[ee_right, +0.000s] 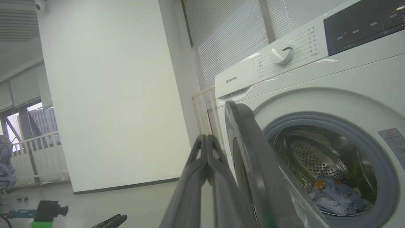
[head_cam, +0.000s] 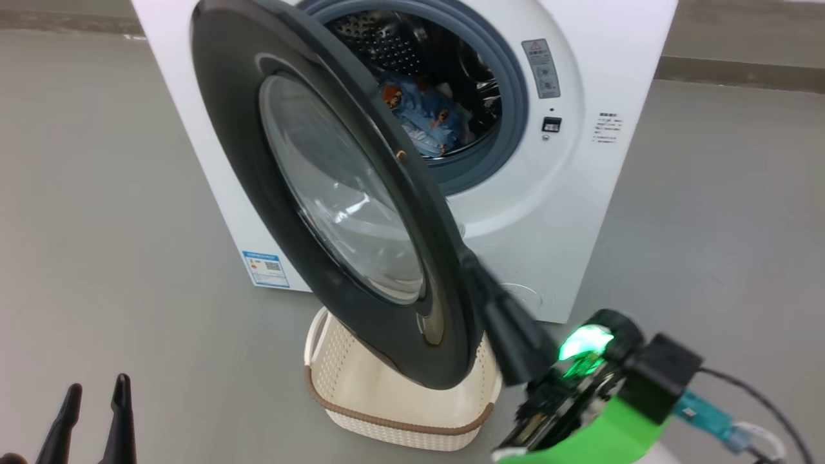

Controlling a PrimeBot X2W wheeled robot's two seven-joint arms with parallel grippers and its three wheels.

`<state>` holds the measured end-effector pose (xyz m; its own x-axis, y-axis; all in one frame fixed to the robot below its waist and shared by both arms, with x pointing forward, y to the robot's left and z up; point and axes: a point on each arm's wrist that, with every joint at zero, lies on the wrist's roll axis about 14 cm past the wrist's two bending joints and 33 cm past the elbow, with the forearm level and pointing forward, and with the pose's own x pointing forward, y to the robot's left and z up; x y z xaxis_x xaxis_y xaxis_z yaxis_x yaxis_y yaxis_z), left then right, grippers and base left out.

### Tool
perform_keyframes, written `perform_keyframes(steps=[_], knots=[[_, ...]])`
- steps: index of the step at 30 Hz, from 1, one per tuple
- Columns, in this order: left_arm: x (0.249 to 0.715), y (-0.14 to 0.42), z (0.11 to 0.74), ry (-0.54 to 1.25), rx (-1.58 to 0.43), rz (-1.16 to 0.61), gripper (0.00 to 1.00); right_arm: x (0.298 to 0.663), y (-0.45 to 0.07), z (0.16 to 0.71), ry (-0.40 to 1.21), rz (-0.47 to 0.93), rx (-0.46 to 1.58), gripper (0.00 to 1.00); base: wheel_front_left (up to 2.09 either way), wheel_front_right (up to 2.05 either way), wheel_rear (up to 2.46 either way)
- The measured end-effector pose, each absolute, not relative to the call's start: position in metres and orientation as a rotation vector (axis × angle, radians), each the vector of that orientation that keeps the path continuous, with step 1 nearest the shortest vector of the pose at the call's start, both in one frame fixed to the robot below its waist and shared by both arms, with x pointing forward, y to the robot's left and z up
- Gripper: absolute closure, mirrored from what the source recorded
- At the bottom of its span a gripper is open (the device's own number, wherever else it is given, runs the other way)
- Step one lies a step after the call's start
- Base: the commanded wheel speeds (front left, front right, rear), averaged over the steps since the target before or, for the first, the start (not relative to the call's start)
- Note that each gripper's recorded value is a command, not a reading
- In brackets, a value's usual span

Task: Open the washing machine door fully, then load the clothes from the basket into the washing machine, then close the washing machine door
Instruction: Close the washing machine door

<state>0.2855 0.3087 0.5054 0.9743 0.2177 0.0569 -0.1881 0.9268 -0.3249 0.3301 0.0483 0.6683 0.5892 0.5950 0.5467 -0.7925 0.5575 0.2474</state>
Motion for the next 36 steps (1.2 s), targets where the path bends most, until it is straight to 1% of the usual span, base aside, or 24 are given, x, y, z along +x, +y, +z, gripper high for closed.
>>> perform_keyframes(steps=[6, 14, 21, 30, 36], knots=[[0.275, 0.315, 0.504, -0.098, -0.331, 0.238, 0.00, 0.303, 0.089, 0.650, -0.357, 0.992, 0.471, 1.00, 0.00, 0.00, 0.00], [0.263, 0.322, 0.504, -0.109, -0.337, 0.274, 0.00, 0.294, 0.116, 0.606, -0.227, 1.063, 0.379, 1.00, 0.00, 0.00, 0.00], [0.255, 0.326, 0.502, -0.111, -0.344, 0.299, 0.00, 0.296, 0.125, 0.570, -0.117, 1.077, 0.323, 1.00, 0.00, 0.00, 0.00], [0.246, 0.333, 0.499, -0.104, -0.342, 0.332, 0.00, 0.310, 0.132, 0.546, -0.048, 1.079, 0.263, 1.00, 0.00, 0.00, 0.00], [0.241, 0.336, 0.496, -0.095, -0.340, 0.350, 0.00, 0.327, 0.128, 0.533, -0.015, 1.043, 0.238, 1.00, 0.00, 0.00, 0.00]])
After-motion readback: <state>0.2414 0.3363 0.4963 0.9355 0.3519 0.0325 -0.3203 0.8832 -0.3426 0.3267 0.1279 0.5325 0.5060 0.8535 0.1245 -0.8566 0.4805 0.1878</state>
